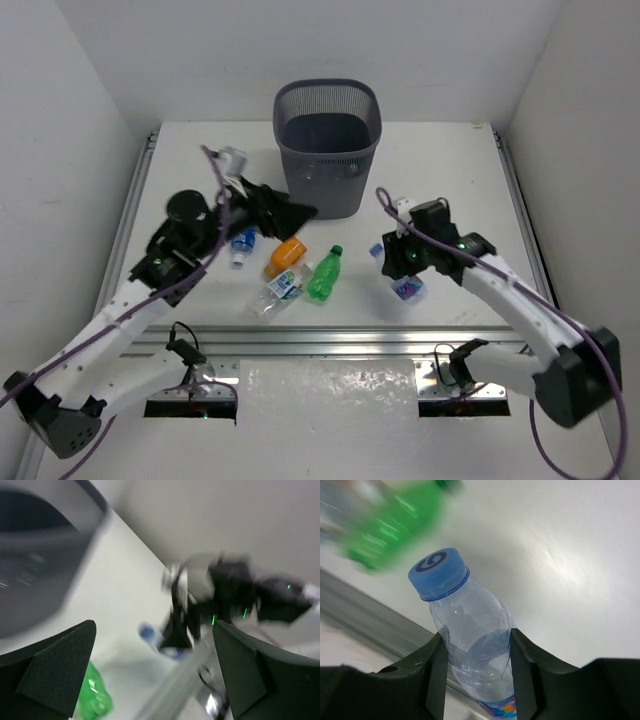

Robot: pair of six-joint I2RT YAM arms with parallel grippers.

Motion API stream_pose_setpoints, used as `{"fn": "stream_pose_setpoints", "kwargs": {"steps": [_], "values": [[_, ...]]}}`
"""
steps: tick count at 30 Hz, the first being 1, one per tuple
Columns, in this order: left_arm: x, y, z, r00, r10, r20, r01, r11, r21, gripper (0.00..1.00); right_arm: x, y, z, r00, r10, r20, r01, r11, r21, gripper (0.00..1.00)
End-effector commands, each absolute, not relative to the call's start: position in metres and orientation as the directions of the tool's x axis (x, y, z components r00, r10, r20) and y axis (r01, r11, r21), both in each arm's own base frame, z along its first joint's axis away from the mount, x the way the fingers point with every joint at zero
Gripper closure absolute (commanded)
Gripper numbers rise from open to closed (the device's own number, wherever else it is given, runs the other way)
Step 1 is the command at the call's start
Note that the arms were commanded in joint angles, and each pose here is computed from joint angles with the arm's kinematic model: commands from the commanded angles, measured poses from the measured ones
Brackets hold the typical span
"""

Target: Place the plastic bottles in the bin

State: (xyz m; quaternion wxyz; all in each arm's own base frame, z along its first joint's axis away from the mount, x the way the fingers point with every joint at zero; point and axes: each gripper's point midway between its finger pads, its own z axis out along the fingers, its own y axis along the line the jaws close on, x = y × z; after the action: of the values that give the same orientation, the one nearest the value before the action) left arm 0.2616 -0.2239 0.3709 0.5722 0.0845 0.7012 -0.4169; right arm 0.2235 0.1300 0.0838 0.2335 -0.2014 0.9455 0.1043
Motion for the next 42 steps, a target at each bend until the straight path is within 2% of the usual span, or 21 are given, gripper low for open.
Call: {"fn": "stream_pose_setpoints", "kwargs": {"steps": [1, 4, 6, 7, 9, 10, 15, 17, 19, 20, 21, 23, 24, 29, 32, 34, 38, 39, 40, 41, 42], "values": [[0.205, -0.288, 0.345, -0.476, -0.229, -0.849, 0.799, 0.291, -0.527, 0.00, 0.257, 0.201, 0.210, -0.558, -0.086, -0.825, -0.603, 0.725, 0.332, 0.80], [0.177, -0.319, 0.329, -0.455, -0.142, -0.879, 0.854, 0.212, -0.476, 0.00, 0.243, 0.226, 0.283, -0.484, 0.074, -0.872, -0.698, 0.568, 0.436, 0.82], [0.159, -0.330, 0.328, -0.434, -0.120, -0.893, 0.882, 0.146, -0.449, 0.00, 0.232, 0.235, 0.312, -0.462, 0.122, -0.878, -0.749, 0.477, 0.460, 0.82], [0.156, -0.333, 0.335, -0.405, -0.143, -0.903, 0.899, 0.118, -0.422, 0.00, 0.221, 0.243, 0.334, -0.425, 0.142, -0.894, -0.807, 0.388, 0.445, 0.82], [0.153, -0.336, 0.339, -0.381, -0.154, -0.911, 0.912, 0.100, -0.398, 0.00, 0.207, 0.250, 0.354, -0.453, 0.176, -0.874, -0.828, 0.279, 0.486, 0.80], [0.153, -0.337, 0.346, -0.358, -0.179, -0.916, 0.922, 0.087, -0.377, 0.00, 0.194, 0.254, 0.370, -0.422, 0.179, -0.889, -0.871, 0.192, 0.452, 0.80], [0.155, -0.343, 0.359, -0.321, -0.202, -0.925, 0.939, 0.064, -0.339, 0.00, 0.170, 0.259, 0.399, -0.471, 0.207, -0.858, -0.875, 0.013, 0.484, 0.79], [0.159, -0.345, 0.359, -0.316, -0.207, -0.926, 0.939, 0.075, -0.337, 0.07, 0.162, 0.260, 0.407, -0.476, 0.201, -0.856, -0.878, -0.049, 0.477, 0.78], [0.169, -0.345, 0.362, -0.298, -0.227, -0.927, 0.935, 0.124, -0.331, 0.19, 0.158, 0.259, 0.411, -0.469, 0.204, -0.859, -0.883, -0.077, 0.463, 0.77], [0.175, -0.343, 0.366, -0.288, -0.241, -0.927, 0.932, 0.153, -0.329, 0.19, 0.156, 0.259, 0.411, -0.481, 0.195, -0.855, -0.876, -0.088, 0.473, 0.77], [0.183, -0.342, 0.365, -0.283, -0.248, -0.927, 0.921, 0.200, -0.334, 0.18, 0.155, 0.259, 0.411, -0.479, 0.192, -0.857, -0.878, -0.089, 0.471, 0.77], [0.186, -0.339, 0.374, -0.262, -0.261, -0.929, 0.920, 0.225, -0.322, 0.02, 0.156, 0.258, 0.406, -0.467, 0.188, -0.864, -0.883, -0.056, 0.466, 0.78], [0.188, -0.337, 0.375, -0.254, -0.262, -0.931, 0.917, 0.241, -0.318, 0.00, 0.159, 0.258, 0.406, -0.464, 0.192, -0.865, -0.884, -0.038, 0.466, 0.78], [0.194, -0.326, 0.380, -0.233, -0.249, -0.940, 0.899, 0.314, -0.306, 0.00, 0.172, 0.254, 0.397, -0.437, 0.197, -0.877, -0.884, 0.086, 0.460, 0.80], [0.189, -0.320, 0.380, -0.209, -0.250, -0.945, 0.908, 0.310, -0.283, 0.00, 0.166, 0.256, 0.394, -0.466, 0.181, -0.866, -0.877, 0.037, 0.480, 0.79], [0.178, -0.321, 0.383, -0.199, -0.257, -0.946, 0.930, 0.256, -0.265, 0.05, 0.158, 0.256, 0.403, -0.468, 0.197, -0.861, -0.881, -0.027, 0.473, 0.78], [0.164, -0.335, 0.384, -0.230, -0.221, -0.948, 0.954, 0.139, -0.264, 0.15, 0.153, 0.257, 0.414, -0.458, 0.206, -0.865, -0.888, -0.075, 0.453, 0.78], [0.166, -0.340, 0.378, -0.243, -0.204, -0.948, 0.953, 0.132, -0.272, 0.28, 0.152, 0.256, 0.419, -0.449, 0.211, -0.868, -0.893, -0.079, 0.442, 0.78], [0.165, -0.342, 0.378, -0.246, -0.199, -0.949, 0.955, 0.121, -0.273, 0.37, 0.150, 0.256, 0.420, -0.446, 0.208, -0.871, -0.895, -0.086, 0.438, 0.77], [0.167, -0.343, 0.377, -0.253, -0.196, -0.947, 0.952, 0.122, -0.280, 0.51, 0.149, 0.256, 0.423, -0.441, 0.210, -0.873, -0.897, -0.087, 0.432, 0.76], [0.169, -0.345, 0.375, -0.261, -0.197, -0.945, 0.949, 0.125, -0.288, 0.55, 0.148, 0.256, 0.424, -0.443, 0.210, -0.872, -0.897, -0.089, 0.434, 0.75]]}}
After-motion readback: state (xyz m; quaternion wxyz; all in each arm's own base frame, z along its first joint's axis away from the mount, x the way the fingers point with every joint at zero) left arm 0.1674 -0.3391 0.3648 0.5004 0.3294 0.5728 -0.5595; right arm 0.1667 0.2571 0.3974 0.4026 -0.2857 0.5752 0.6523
